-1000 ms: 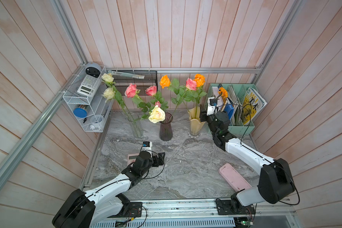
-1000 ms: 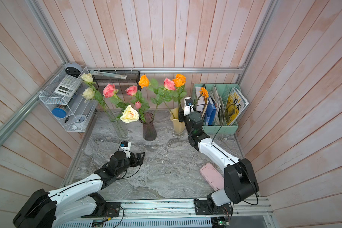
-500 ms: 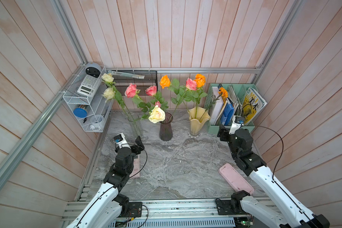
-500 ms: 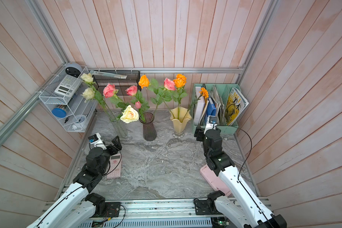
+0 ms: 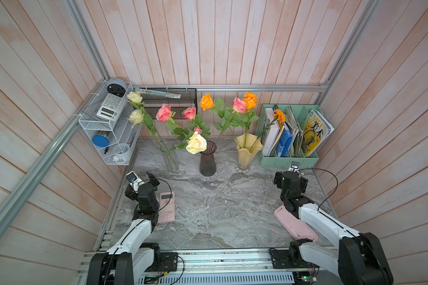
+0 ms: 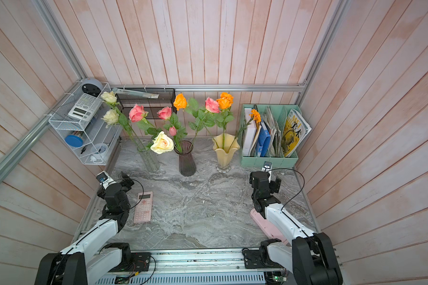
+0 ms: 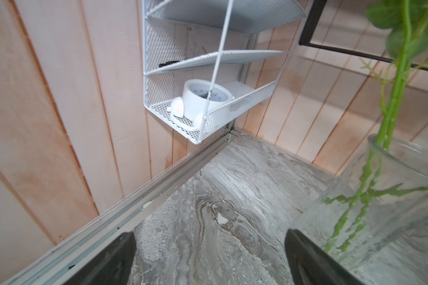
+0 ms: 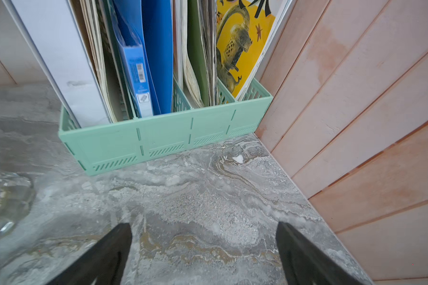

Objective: Arrange the flowers in different vases according to their colors
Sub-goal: Reset both arms

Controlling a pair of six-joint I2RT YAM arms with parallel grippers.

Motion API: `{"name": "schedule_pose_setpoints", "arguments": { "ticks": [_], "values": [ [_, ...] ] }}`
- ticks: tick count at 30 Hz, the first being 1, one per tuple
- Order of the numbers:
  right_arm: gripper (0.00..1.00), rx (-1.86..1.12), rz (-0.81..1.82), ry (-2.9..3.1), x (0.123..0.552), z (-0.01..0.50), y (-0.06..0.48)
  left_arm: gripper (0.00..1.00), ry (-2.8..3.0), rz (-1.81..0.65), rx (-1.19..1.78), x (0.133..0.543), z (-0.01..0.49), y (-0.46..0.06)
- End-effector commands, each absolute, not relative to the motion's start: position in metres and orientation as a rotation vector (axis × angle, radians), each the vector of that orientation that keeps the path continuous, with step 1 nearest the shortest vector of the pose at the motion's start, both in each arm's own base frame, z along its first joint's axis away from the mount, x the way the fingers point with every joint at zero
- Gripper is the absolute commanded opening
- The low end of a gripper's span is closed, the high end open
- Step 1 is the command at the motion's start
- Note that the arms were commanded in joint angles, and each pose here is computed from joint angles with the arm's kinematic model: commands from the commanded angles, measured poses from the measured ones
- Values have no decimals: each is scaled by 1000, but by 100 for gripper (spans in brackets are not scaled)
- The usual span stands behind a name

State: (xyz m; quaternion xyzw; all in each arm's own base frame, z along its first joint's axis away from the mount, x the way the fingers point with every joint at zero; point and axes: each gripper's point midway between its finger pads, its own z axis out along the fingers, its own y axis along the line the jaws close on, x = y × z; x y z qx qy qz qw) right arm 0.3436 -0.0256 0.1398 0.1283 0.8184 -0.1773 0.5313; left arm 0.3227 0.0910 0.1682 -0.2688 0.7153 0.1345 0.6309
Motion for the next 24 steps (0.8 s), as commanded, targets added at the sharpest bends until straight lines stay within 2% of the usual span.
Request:
{"name": "schedule_pose_setpoints", "arguments": {
  "ticks": [1,7,11,19,24],
  "values": [
    [98,331,-425,1797,357,157,-31,100,1561,253,-527,335,180,81],
    [98,346,-459,1714,350,138,-41,100,1623,221,-436,352,154,68],
    [98,425,-356,1658,345,125,-60,100,1607,182,-394,356,135,60],
    [98,351,-335,1749,364,119,-50,100,1726,211,-262,385,119,41],
    [98,312,-317,1776,370,115,-44,100,1747,204,-262,387,117,40]
  ]
}}
